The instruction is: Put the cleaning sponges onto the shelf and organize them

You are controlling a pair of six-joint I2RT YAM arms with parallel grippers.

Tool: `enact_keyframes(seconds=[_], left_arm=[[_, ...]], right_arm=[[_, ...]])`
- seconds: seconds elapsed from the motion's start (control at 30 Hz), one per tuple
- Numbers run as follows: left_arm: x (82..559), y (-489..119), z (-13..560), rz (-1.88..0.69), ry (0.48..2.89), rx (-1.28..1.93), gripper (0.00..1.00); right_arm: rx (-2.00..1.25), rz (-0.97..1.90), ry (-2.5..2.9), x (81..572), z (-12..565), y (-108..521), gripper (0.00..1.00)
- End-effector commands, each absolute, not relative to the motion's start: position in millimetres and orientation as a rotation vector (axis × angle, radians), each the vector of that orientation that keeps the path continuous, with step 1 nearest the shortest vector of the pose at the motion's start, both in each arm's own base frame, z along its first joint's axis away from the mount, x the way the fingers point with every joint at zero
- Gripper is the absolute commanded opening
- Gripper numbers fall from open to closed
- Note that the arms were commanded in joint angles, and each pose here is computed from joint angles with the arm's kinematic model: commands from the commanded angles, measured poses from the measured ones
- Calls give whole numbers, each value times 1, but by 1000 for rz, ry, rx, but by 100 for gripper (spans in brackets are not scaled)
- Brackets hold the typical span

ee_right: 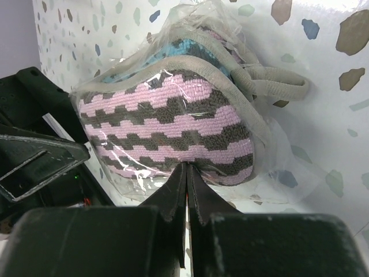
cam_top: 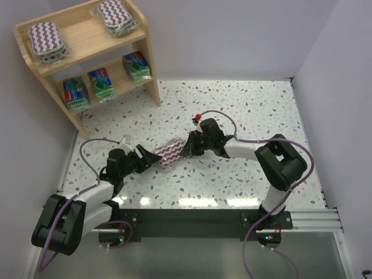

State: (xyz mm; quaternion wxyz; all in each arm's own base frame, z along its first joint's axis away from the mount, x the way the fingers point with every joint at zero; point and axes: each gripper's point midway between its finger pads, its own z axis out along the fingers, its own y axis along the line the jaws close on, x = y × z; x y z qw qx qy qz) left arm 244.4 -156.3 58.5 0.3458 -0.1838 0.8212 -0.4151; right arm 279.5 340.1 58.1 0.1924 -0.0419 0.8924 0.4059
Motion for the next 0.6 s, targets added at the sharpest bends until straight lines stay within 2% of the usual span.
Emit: enact_keyframes(seconds=[0.0,0.13,0.23,0.33,0.4,0.43,0.57], left_arm=[[253,-165,74,-1127,2061,-432,70],[251,-170,56,-1136,2124,-433,70],[251,-175,48,-1156,2154,-421,63],[252,-180,50,-1190,2153,-395,44],[252,-181,52,-1195,2146,-388,36],[251,-181,53,-1201,2145,-385,25],[248,-181,64,-1218,2124,-388,3]], right_arm=[[-134,1172,2483,286,61,348,0],[-147,1186,2487,285,61,350,0],[-152,1188,2500,285,59,351,0],[-166,1193,2498,285,62,352,0],[-182,1198,2499,282,67,352,0],[-188,1203,2493,282,71,352,0],[-235,1205,2484,274,97,347,0]])
